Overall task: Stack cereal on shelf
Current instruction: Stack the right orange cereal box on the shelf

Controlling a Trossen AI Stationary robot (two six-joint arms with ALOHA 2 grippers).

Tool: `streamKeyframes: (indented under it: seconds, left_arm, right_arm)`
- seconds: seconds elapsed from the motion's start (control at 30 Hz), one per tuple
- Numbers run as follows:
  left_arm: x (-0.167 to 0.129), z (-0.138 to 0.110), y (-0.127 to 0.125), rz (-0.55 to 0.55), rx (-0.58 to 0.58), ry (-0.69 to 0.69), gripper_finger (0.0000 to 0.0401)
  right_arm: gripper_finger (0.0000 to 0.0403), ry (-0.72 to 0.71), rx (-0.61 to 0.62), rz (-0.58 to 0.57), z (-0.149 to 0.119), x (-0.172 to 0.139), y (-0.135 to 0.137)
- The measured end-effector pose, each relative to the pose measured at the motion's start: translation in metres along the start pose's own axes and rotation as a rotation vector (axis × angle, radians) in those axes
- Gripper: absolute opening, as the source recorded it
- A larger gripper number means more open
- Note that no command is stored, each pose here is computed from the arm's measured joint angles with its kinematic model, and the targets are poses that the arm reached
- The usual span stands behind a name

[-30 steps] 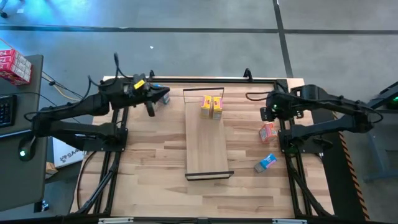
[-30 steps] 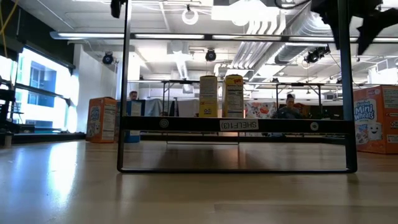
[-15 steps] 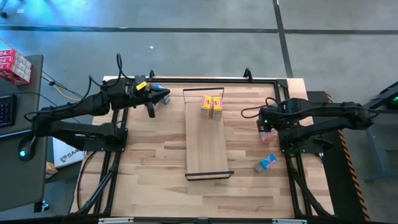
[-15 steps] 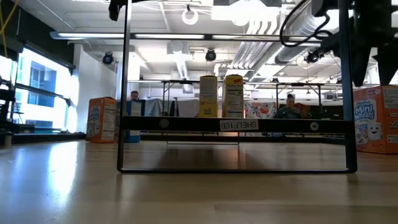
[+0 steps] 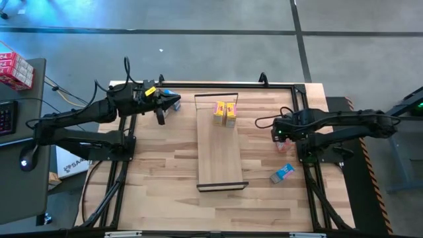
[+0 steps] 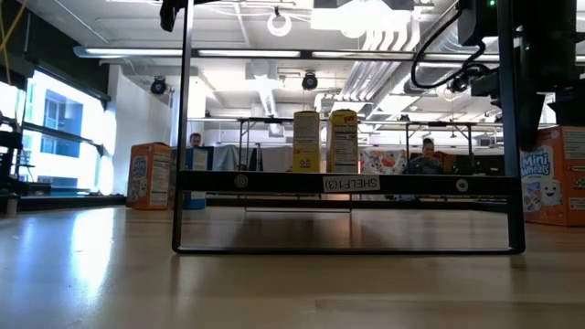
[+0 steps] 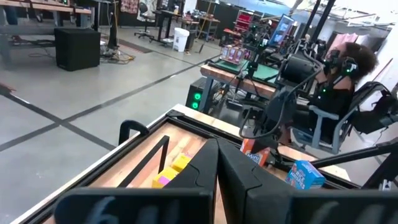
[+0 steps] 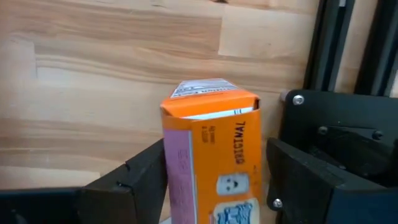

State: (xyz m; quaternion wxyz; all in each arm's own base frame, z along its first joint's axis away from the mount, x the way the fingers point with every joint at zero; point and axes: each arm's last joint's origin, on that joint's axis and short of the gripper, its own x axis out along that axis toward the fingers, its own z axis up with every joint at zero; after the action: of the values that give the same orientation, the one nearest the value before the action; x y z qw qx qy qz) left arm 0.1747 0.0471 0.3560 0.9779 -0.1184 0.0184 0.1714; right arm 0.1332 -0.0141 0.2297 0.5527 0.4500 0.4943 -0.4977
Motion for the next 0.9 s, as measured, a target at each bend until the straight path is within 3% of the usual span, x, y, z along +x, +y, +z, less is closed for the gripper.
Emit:
streamKeyframes:
  seconds: [0.57, 0.77, 0.9]
  left_arm:
    - [0.0, 0.0, 0.0, 0.001, -0.002, -0.001, 0.0]
    - [0.0, 0.0001, 0.0, 0.001, 0.0, -0.001, 0.0]
    - [-0.0006, 0.0003, 0.0, 0.0, 0.0, -0.003, 0.0]
  right_arm:
    - [0.0234, -0.006, 0.005, 0.019, -0.0008, 0.0108, 0.0015]
    - [0.017, 0.009, 0.0, 0.013, -0.0014, 0.0108, 0.0007]
    - [0.0116, 0.036, -0.069, 0.049, -0.0009, 0.0023, 0.0035]
